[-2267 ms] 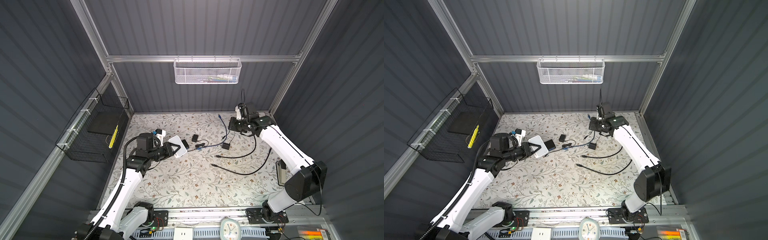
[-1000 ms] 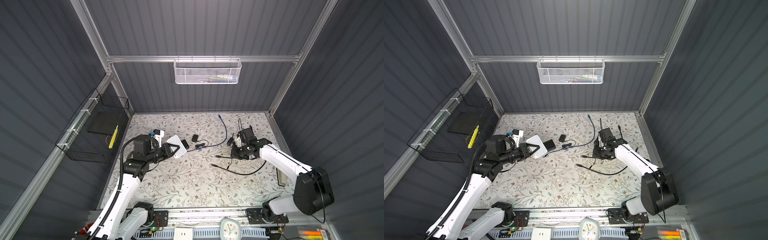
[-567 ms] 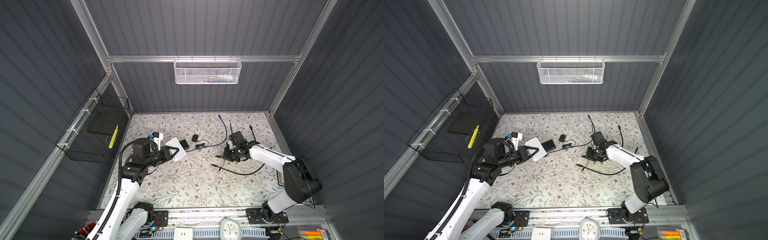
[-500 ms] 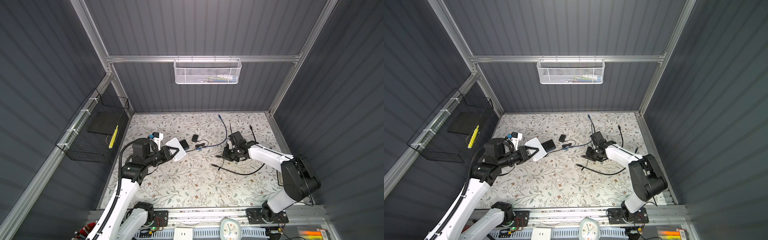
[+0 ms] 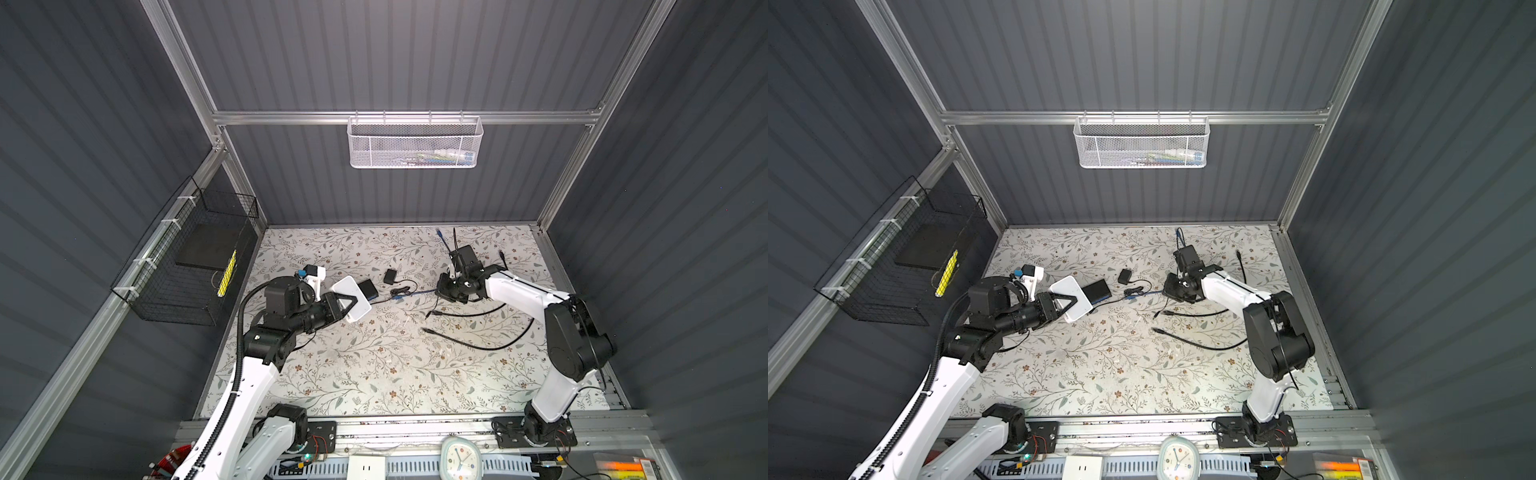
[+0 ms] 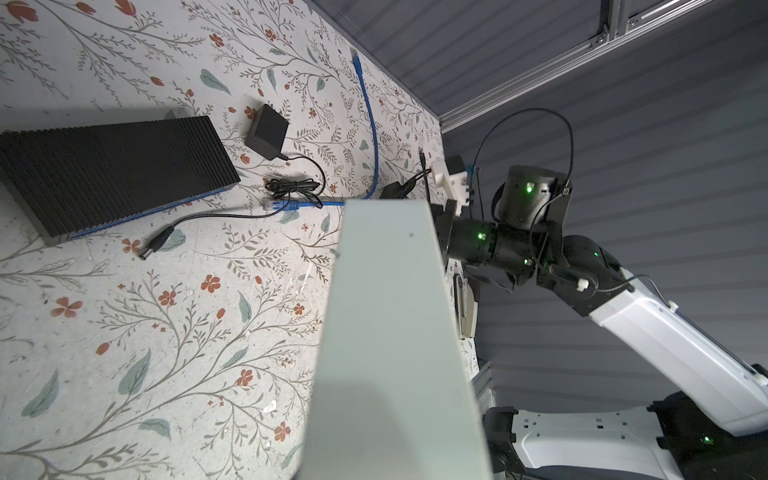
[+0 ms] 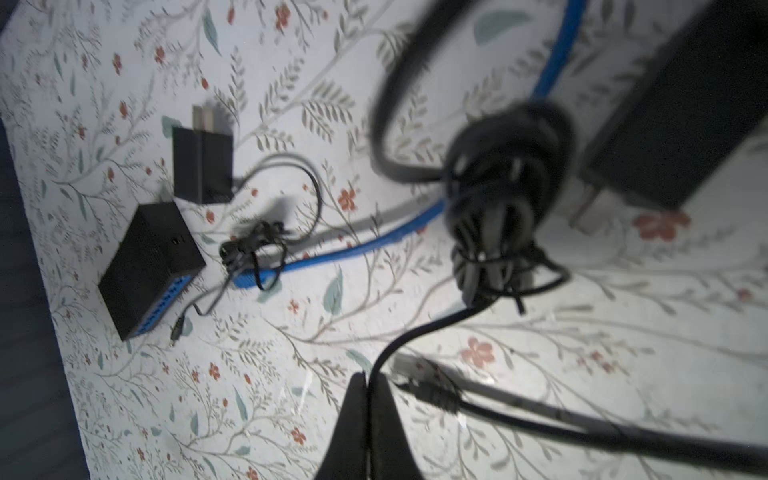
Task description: Insert the plug into the switch port
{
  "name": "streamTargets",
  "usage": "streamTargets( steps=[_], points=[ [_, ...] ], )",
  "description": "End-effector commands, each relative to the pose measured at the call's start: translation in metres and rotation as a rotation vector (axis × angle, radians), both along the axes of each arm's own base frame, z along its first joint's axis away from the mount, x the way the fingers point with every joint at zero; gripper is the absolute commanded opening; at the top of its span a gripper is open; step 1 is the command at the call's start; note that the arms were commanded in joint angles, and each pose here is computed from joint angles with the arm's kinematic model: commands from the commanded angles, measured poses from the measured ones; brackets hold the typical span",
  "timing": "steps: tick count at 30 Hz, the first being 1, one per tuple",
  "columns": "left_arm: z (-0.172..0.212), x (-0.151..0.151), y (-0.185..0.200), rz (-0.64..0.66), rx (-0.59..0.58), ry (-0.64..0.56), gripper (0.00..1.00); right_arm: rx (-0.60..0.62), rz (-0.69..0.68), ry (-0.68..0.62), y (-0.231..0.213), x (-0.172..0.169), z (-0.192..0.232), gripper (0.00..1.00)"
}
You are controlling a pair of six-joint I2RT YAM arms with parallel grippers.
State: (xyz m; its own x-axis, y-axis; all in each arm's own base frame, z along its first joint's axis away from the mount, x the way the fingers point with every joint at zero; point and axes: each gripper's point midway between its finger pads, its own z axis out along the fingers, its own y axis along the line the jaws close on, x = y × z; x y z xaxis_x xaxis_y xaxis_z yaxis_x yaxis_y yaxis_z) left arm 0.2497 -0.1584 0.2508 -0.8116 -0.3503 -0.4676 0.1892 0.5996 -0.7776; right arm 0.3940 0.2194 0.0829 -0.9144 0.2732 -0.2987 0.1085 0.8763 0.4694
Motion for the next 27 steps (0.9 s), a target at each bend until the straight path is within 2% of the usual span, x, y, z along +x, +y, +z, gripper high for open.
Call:
streamTargets(
  steps=[1, 9, 13, 27],
  points=[
    [0.007, 0.0, 0.002, 0.014, -0.006, -0.016, 0.0, 0.0, -0.018, 0.003, 0.004, 0.021, 0.001, 0.06],
    [0.009, -0.001, 0.005, 0.021, 0.01, -0.011, 0.0, 0.013, -0.044, -0.012, 0.007, 0.053, 0.0, 0.06],
    [0.009, -0.001, 0.005, 0.025, 0.013, -0.008, 0.0, 0.002, -0.05, 0.011, 0.001, 0.05, -0.003, 0.05],
    [0.002, -0.003, 0.006, 0.029, 0.005, -0.004, 0.0, -0.05, -0.043, 0.083, -0.039, -0.037, -0.037, 0.06]
  ],
)
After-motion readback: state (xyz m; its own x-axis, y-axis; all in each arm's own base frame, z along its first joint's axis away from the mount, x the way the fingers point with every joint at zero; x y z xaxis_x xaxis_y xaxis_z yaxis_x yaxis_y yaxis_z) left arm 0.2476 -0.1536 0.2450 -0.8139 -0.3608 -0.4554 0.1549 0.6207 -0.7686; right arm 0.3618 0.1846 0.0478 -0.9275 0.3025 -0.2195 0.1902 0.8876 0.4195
